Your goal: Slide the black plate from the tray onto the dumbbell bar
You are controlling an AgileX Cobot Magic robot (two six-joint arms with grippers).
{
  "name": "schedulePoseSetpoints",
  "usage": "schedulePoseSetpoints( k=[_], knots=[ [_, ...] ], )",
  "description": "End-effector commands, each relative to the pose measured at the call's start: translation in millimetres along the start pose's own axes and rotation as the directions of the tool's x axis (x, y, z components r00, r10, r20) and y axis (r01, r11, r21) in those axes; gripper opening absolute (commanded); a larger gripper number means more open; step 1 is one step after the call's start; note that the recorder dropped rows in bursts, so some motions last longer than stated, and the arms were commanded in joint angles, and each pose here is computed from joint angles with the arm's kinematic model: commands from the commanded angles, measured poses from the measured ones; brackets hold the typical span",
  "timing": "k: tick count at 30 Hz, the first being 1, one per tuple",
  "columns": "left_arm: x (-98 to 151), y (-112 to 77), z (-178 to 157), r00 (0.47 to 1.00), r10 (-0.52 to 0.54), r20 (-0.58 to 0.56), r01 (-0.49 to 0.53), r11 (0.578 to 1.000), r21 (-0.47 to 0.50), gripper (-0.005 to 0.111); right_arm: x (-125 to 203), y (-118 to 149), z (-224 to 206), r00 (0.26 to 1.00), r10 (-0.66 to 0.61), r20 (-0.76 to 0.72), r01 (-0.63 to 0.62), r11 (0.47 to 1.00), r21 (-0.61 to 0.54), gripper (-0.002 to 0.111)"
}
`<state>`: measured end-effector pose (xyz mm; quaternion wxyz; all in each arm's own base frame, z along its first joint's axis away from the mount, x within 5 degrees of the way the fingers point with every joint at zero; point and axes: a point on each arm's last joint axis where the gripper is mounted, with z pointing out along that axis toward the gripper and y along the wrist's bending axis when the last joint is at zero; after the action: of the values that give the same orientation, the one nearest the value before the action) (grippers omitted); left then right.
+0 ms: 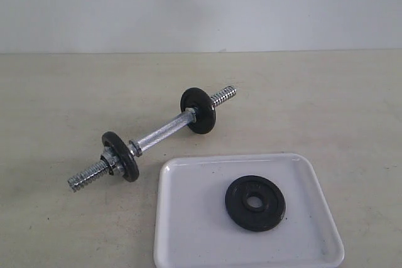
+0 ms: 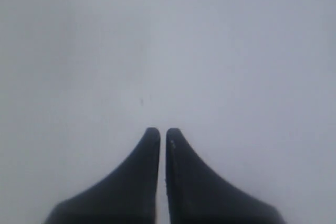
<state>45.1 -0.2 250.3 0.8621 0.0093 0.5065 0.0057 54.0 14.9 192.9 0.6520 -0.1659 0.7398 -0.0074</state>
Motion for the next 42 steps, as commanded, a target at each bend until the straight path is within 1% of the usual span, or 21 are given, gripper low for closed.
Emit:
schedulePoseSetpoints(
  k=[1, 2, 3, 4, 5, 6, 7, 9, 11, 12, 16, 19, 25, 28, 31, 34, 35, 36, 39, 41, 42],
  knots=[
    [-36, 1.7, -8, 0.91, -0.115, 0.398, 0.113, 0.993, 0.028, 0.004, -9, -7, -1, 0.993, 0.024, 0.116, -0.033, 0.997, 0.075, 0.0],
    [-42, 1.8, -11, 0.868, -0.179, 0.464, 0.169, 0.984, 0.065, 0.004, -11, -8, -1, 0.988, 0.06, 0.145, -0.073, 0.994, 0.086, 0.0],
    [-48, 2.0, -14, 0.817, -0.246, 0.522, 0.22, 0.969, 0.113, 0.004, -14, -10, -2, 0.972, 0.149, 0.179, -0.166, 0.983, 0.084, 0.0],
    [-58, 2.1, -22, 0.707, -0.352, 0.614, 0.282, 0.936, 0.212, 0.004, -17, -13, -3, 0.91, 0.338, 0.241, -0.362, 0.93, 0.064, 0.0],
    [-63, 2.2, -26, 0.658, -0.385, 0.648, 0.294, 0.923, 0.25, 0.004, -19, -15, -4, 0.854, 0.444, 0.271, -0.472, 0.88, 0.046, 0.0],
    [-65, 2.3, -28, 0.63, -0.403, 0.664, 0.298, 0.915, 0.272, 0.004, -20, -18, -4, 0.732, 0.608, 0.307, -0.64, 0.768, 0.003, 0.0],
    [-65, 2.3, -28, 0.63, -0.403, 0.664, 0.298, 0.915, 0.272, 0.004, -21, -19, -5, 0.669, 0.672, 0.317, -0.704, 0.71, -0.02, 0.0],
    [-65, 1.9, -28, 0.632, -0.402, 0.663, 0.294, 0.916, 0.274, 0.004, -21, -19, -5, 0.603, 0.732, 0.318, -0.761, 0.647, -0.047, 0.0],
    [-65, -2.8, -28, 0.651, -0.384, 0.655, 0.248, 0.923, 0.295, 0.004, -21, -19, -5, 0.541, 0.781, 0.313, -0.806, 0.587, -0.072, 0.0],
    [-65, -3.7, -28, 0.655, -0.381, 0.653, 0.239, 0.924, 0.299, 0.004, -21, -19, -5, 0.528, 0.79, 0.31, -0.815, 0.575, -0.077, 0.0],
    [-64, -7.2, -28, 0.668, -0.367, 0.647, 0.204, 0.927, 0.315, 0.004, -20, -19, -5, 0.529, 0.791, 0.308, -0.815, 0.575, -0.077, 0.0],
    [-64, -8.2, -28, 0.672, -0.363, 0.646, 0.194, 0.928, 0.319, 0.004, -20, -19, -5, 0.517, 0.799, 0.307, -0.822, 0.564, -0.081, 0.0],
    [-64, -9.8, -28, 0.678, -0.358, 0.642, 0.179, 0.928, 0.328, 0.004, -20, -19, -5, 0.517, 0.799, 0.307, -0.822, 0.564, -0.081, 0.0],
    [-64, -9.8, -28, 0.669, -0.397, 0.628, 0.208, 0.911, 0.355, 0.004, -20, -19, -5, 0.517, 0.799, 0.307, -0.822, 0.564, -0.081, 0.0],
    [-64, -9.8, -28, 0.655, -0.453, 0.605, 0.248, 0.885, 0.393, 0.004, -20, -19, -5, 0.517, 0.799, 0.307, -0.822, 0.564, -0.081, 0.0],
    [-64, -9.8, -28, 0.651, -0.466, 0.598, 0.259, 0.878, 0.403, 0.004, -21, -19, -5, 0.515, 0.797, 0.315, -0.822, 0.563, -0.081, 0.0],
    [-65, -9.8, -28, 0.65, -0.466, 0.6, 0.257, 0.878, 0.403, 0.004, -21, -20, -5, 0.509, 0.798, 0.324, -0.825, 0.559, -0.081, 0.0],
    [-67, -9.8, -28, 0.646, -0.466, 0.604, 0.255, 0.878, 0.404, 0.004, -22, -22, -6, 0.486, 0.804, 0.343, -0.835, 0.543, -0.087, 0.0],
    [-76, -9.1, -28, 0.626, -0.467, 0.625, 0.246, 0.878, 0.41, 0.004, -24, -25, -7, 0.403, 0.838, 0.368, -0.874, 0.471, -0.117, 0.0],
    [-88, -8.4, -28, 0.599, -0.468, 0.65, 0.234, 0.878, 0.417, 0.004, -31, -27, -10, 0.382, 0.839, 0.386, -0.876, 0.463, -0.139, 0.0],
    [-94, -8.2, -28, 0.589, -0.467, 0.66, 0.227, 0.879, 0.42, 0.004, -39, -28, -13, 0.383, 0.832, 0.401, -0.867, 0.474, -0.154, 0.0]
  ],
)
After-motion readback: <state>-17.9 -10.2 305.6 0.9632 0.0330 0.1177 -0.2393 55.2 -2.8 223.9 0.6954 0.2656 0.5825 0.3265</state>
